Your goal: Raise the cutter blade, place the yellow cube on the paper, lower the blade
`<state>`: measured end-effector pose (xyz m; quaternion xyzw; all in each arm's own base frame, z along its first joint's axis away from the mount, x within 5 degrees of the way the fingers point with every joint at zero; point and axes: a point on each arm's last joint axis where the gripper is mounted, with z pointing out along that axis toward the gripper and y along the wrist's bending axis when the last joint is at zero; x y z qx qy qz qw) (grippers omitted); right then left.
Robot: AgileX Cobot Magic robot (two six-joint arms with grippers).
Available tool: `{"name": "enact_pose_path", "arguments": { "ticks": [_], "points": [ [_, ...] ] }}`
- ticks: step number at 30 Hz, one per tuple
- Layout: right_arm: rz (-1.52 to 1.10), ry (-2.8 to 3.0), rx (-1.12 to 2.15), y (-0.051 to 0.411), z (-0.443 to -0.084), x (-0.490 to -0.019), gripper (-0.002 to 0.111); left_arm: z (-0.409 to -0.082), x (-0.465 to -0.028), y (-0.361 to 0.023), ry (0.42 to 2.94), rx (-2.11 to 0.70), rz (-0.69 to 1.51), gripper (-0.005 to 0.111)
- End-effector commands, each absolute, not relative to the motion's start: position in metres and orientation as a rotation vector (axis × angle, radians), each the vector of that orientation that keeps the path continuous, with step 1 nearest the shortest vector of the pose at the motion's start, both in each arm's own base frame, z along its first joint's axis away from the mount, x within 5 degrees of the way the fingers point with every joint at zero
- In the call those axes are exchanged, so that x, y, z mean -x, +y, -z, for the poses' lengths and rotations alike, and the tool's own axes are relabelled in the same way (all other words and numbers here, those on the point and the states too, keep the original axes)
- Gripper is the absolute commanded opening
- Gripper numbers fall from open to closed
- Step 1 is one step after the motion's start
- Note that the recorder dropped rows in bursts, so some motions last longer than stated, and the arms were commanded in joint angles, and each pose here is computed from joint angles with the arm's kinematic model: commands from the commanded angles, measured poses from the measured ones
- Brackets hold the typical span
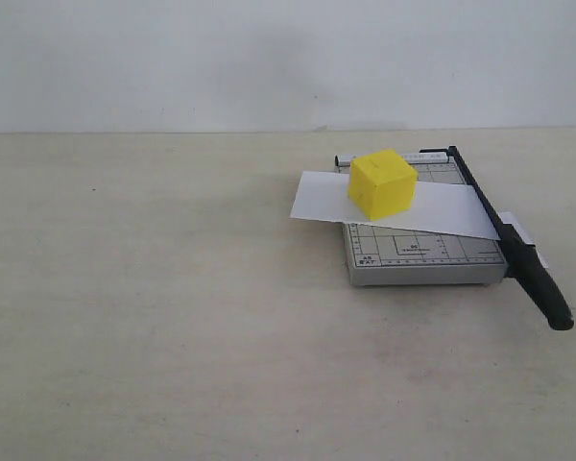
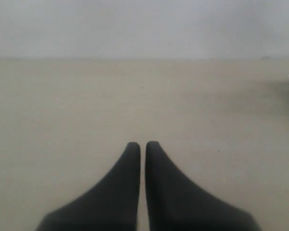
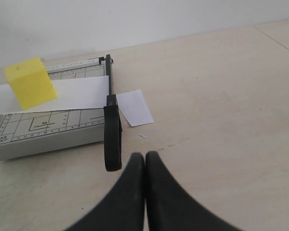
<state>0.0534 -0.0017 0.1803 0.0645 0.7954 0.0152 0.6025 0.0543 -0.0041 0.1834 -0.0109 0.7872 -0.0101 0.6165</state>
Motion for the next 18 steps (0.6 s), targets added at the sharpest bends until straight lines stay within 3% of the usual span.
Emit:
{"name": "enact_pose_path", "arguments": {
  "ticks": [1,18],
  "points": [
    [-0.03,1.833,-0.15,-0.0019,-0.1812,-0.0532,0.0,-0.1813,-0.0536,-0.0029,1.836,0.06,0.012,0.005],
    [-0.03,1.833,-0.15,-0.0019,-0.1812,-0.0532,0.0,-0.1818,-0.0537,-0.0026,1.825,0.156,0.08,0.005]
  ]
}}
